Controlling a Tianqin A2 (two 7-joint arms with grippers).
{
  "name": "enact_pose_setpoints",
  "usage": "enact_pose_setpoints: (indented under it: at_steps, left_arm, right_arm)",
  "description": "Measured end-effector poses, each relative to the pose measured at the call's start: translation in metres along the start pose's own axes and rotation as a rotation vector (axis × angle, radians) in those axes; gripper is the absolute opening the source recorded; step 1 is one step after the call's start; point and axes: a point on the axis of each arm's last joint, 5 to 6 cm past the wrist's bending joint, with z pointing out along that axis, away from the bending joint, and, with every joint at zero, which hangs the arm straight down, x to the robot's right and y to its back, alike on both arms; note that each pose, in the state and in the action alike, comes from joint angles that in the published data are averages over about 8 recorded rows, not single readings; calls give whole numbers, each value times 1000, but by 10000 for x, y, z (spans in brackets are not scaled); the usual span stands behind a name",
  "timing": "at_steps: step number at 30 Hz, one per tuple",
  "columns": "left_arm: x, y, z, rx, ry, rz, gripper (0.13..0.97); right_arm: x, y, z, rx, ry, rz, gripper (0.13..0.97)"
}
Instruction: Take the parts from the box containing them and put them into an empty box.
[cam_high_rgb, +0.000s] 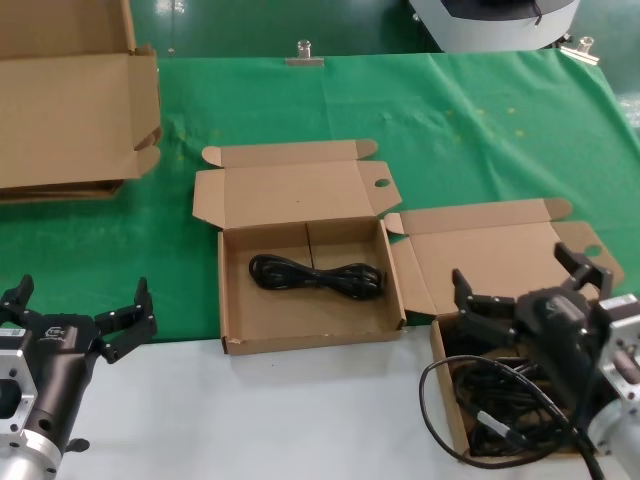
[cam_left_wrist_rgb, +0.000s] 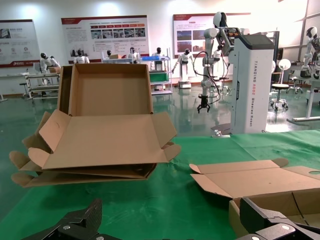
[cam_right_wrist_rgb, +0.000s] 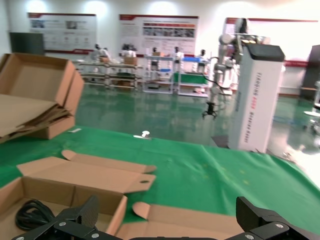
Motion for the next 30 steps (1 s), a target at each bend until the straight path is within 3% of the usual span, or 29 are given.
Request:
enact_pose_setpoints:
  at_steps: [12,30]
  left_arm:
    - [0,0,0,0,0,0,966]
    - [0,0,0,0,0,0,966]
  right_arm:
    - [16,193,-293,-49,107,75,966]
    - [17,201,-305,-51,111,78,966]
